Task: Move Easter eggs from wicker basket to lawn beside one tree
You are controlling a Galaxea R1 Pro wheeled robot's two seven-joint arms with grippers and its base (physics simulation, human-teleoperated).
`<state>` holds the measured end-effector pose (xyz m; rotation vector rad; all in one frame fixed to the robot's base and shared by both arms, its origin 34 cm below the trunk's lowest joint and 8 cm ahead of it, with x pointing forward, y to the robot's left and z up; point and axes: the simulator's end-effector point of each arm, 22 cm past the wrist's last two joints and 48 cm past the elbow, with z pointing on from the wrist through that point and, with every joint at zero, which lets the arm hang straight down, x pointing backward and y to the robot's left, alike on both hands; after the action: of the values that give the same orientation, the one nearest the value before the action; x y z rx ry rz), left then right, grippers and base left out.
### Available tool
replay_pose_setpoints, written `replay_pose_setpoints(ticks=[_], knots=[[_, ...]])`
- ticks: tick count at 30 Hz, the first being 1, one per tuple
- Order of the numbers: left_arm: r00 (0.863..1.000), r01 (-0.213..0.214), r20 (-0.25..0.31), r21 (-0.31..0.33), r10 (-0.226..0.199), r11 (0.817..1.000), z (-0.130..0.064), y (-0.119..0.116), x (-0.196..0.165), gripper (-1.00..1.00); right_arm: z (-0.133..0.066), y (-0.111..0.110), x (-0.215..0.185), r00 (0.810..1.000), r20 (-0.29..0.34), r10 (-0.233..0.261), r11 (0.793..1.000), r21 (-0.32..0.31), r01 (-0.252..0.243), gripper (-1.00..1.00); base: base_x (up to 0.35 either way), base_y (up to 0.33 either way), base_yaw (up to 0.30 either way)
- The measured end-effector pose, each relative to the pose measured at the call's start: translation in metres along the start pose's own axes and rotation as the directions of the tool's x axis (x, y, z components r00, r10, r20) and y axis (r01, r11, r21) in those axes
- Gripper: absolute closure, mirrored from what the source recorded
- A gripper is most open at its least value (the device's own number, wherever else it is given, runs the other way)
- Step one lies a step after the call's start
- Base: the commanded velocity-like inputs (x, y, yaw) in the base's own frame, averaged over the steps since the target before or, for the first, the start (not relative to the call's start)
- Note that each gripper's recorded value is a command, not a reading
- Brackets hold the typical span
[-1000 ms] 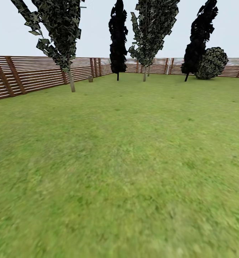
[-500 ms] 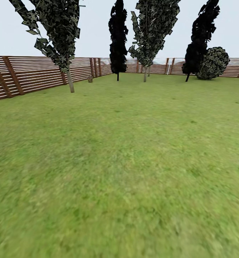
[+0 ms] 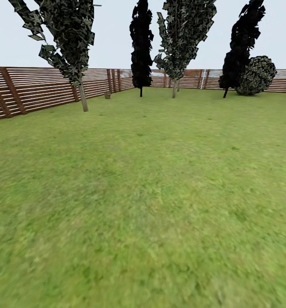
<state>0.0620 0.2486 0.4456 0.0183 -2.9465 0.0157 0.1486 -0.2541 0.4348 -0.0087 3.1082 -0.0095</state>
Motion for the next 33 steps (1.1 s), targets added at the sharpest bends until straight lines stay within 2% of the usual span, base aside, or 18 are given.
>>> replay_pose_setpoints(ticks=[33], knots=[[1.0, 0.0, 0.001, 0.0, 0.0, 1.0, 0.0, 0.0, -0.0003, -1.0, 0.0, 0.0, -0.0001, 1.0, 0.0, 0.0, 1.0, 0.0, 0.0, -1.0, 0.34, 0.0, 0.0]])
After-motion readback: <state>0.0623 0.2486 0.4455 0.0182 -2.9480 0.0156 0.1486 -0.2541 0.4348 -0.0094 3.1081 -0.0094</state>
